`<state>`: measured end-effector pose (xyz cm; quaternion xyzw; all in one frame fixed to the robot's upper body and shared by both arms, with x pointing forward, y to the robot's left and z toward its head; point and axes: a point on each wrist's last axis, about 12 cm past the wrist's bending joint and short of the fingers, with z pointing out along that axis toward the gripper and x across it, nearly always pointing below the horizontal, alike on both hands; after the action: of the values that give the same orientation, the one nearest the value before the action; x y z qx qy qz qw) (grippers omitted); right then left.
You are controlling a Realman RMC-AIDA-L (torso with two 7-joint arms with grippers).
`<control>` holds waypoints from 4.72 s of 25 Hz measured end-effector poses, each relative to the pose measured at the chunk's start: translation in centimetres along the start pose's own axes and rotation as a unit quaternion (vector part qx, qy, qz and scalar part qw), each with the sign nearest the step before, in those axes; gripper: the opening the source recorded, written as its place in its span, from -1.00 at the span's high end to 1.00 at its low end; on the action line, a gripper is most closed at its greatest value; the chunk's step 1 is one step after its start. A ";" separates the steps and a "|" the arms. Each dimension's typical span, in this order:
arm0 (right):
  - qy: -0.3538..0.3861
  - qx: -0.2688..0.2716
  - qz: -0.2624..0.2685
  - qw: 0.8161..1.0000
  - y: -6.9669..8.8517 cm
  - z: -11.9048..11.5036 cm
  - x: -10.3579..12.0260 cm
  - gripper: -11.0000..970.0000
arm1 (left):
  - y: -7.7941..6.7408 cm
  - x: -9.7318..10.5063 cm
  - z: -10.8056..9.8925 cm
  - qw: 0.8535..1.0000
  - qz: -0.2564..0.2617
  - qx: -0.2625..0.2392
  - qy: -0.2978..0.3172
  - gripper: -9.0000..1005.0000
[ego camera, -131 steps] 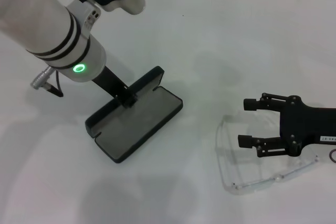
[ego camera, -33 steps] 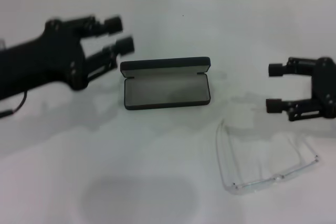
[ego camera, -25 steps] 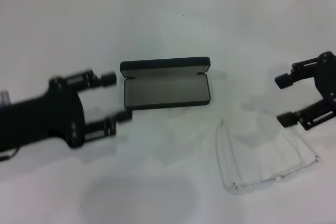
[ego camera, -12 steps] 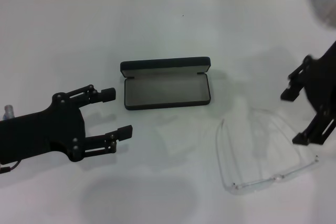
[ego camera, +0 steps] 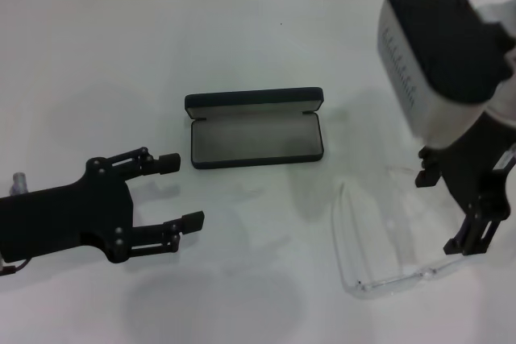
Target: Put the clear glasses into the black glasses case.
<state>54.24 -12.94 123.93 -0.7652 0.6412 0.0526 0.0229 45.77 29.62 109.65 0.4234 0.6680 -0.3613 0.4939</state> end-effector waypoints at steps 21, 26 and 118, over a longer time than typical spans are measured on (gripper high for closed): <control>0.037 -0.022 -0.046 0.998 0.7 5.9 -1.4 -0.79 | 0.5 -0.3 0.6 1.000 0.006 0.006 0.004 -0.60; 0.034 -0.032 -0.054 0.997 1.2 6.7 -1.7 -0.78 | 0.5 -0.2 0.7 1.000 0.005 0.006 0.004 -0.59; -0.570 0.141 -0.125 0.799 6.5 10.7 9.0 0.74 | 1.8 -5.7 10.6 0.979 -0.024 0.144 -0.142 0.92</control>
<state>48.87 -21.83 112.56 -0.6589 0.4110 0.3856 0.4983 52.03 19.57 112.42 0.4182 0.5423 -0.5220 0.5084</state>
